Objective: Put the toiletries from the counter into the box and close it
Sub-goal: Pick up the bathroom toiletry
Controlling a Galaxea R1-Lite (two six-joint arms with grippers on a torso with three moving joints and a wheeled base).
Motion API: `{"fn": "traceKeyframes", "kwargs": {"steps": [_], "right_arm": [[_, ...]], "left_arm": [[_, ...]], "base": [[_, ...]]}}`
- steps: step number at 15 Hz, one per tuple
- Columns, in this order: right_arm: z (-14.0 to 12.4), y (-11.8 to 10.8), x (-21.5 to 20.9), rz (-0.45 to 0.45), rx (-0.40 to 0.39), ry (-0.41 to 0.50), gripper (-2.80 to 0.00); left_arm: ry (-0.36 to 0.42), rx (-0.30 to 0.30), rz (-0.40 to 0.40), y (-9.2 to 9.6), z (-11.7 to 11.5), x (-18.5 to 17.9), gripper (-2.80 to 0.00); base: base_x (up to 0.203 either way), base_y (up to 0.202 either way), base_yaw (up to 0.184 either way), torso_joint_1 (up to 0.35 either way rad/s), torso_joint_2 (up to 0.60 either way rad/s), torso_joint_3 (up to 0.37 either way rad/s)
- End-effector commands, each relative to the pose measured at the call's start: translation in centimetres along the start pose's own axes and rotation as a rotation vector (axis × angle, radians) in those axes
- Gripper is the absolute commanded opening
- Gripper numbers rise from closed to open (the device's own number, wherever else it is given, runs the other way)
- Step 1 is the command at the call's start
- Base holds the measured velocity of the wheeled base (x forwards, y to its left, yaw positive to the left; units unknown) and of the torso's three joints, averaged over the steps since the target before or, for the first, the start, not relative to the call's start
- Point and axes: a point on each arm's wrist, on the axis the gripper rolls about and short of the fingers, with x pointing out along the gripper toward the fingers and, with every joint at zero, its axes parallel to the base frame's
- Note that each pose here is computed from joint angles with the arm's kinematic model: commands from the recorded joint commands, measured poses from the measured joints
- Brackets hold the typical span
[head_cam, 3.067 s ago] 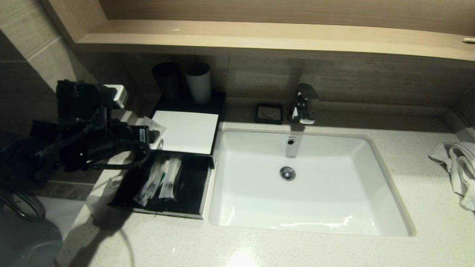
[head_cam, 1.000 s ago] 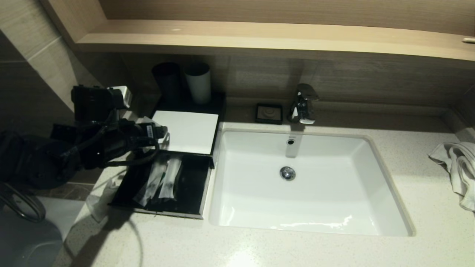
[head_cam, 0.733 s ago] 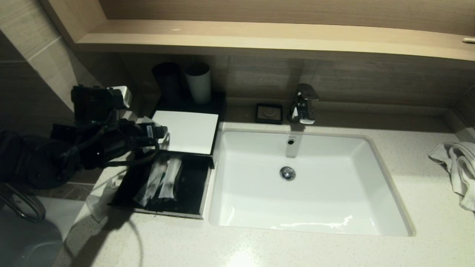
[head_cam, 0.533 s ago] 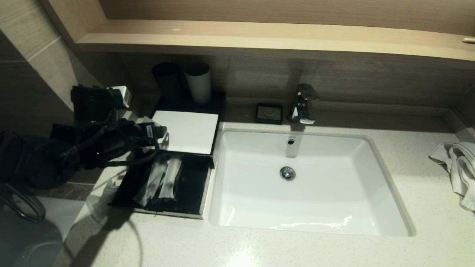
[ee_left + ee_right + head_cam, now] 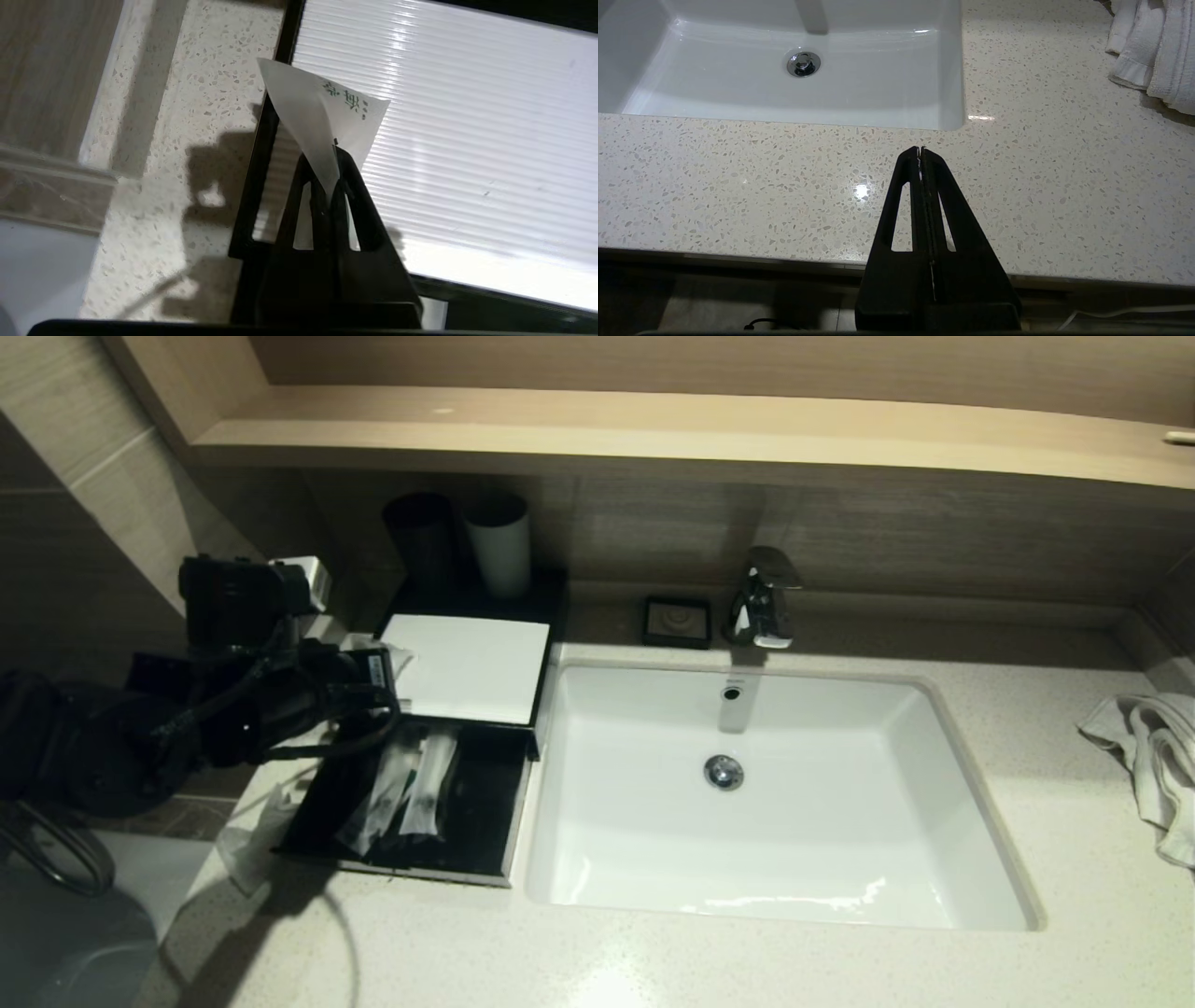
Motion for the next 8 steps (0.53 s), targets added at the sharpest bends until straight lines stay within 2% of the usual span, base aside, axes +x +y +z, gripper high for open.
{"fn": "traceKeyframes", "kwargs": {"steps": [1,8], "right_arm": [[0.00,0.00,0.00,0.001,-0.001,0.000,-2.80],[0.00,0.00,0.00,0.001,-0.001,0.000,-2.80]], "left_arm": [[0.000,-0.001,0.003,0.03,0.01,-0.09,-2.80],[-0.036,-0.008,-0.005,0.02,0.93,-0.84,-2.80]], "base": [[0.000,0.000,0.000,0.000,0.00,0.000],[0.000,0.000,0.000,0.000,0.00,0.000]]}}
